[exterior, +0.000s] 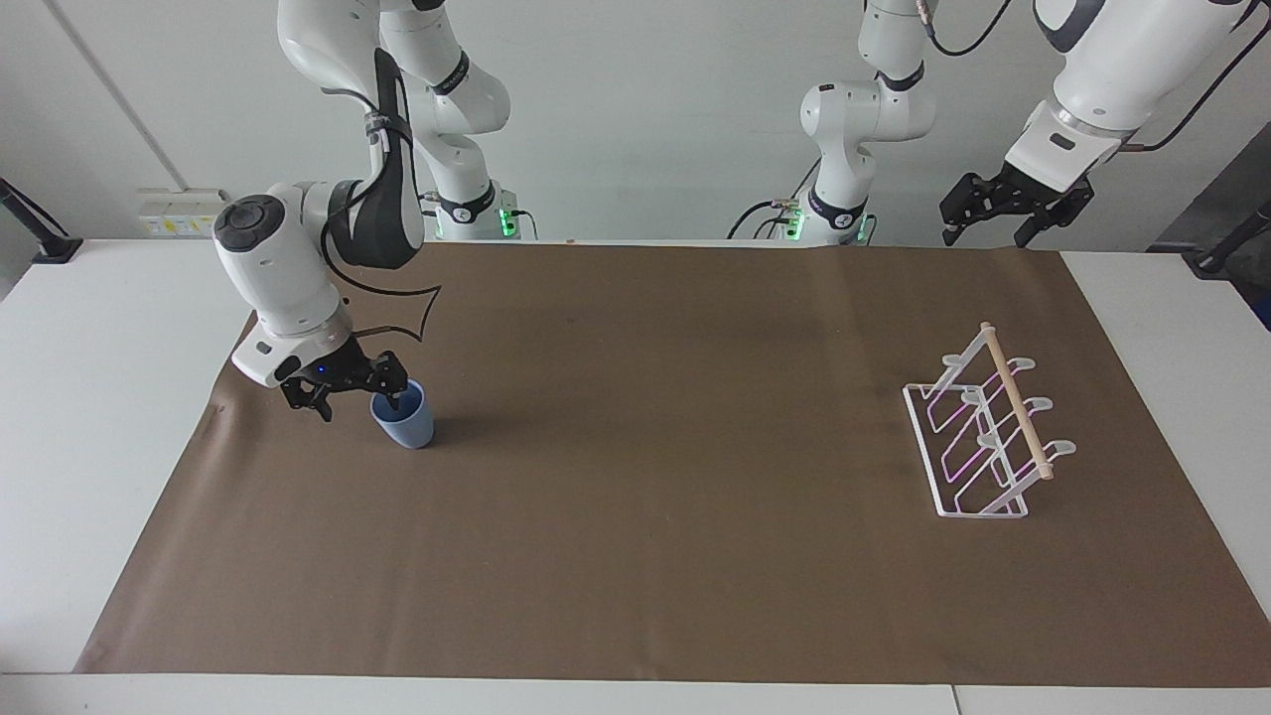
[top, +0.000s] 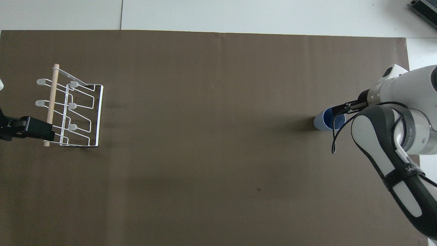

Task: Hang cup on cup holder
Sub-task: 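Reach the right gripper to the blue cup rim and grasp it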

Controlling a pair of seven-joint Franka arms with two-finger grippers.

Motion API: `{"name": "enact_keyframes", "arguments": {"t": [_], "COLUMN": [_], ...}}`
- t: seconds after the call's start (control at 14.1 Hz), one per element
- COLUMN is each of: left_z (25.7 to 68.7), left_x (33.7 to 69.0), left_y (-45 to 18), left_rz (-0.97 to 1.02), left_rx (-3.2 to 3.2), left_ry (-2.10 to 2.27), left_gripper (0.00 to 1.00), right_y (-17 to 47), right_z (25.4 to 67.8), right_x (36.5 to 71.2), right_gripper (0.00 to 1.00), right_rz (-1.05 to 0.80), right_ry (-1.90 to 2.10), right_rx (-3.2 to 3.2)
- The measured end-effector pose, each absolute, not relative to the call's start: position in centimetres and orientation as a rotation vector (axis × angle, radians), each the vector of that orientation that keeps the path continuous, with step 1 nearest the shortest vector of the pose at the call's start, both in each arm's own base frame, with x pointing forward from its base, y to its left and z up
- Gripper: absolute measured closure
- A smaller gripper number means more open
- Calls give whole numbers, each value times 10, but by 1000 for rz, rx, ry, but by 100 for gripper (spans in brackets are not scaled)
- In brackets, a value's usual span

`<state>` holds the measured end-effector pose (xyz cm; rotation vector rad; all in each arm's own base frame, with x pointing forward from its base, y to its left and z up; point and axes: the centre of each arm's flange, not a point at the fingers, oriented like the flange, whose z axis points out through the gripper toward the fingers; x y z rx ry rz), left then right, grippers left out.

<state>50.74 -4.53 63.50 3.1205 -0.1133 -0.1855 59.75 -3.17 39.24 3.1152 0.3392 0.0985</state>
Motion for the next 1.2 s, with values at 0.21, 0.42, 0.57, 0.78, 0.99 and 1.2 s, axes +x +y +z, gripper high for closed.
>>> {"name": "enact_keyframes", "arguments": {"t": [0.21,0.42,0.57,0.78,0.99,1.2], "left_z": [635,635,635,635,635,635], "left_x": [507,507,507,507,507,507], "left_y": [-45,-45,-45,-45,-45,-45], "left_rz": [-186,-186,-186,-186,-186,-186], "left_rx": [3120,3120,3120,3120,3120,3120], "left_ry": [-113,-113,-113,-113,-113,-113], "left_gripper": [0,0,0,0,0,0], "right_y": [-37,-42,-40,-40,-39,-36], "right_z": [380,371,368,368,367,369], "right_x": [591,588,587,587,586,586], "right_gripper": [0,0,0,32,65,94], "right_rz": [63,88,91,90,87,91], "right_ry": [460,487,492,494,494,495], "right_rx": [3102,3092,3091,3091,3092,3100]}}
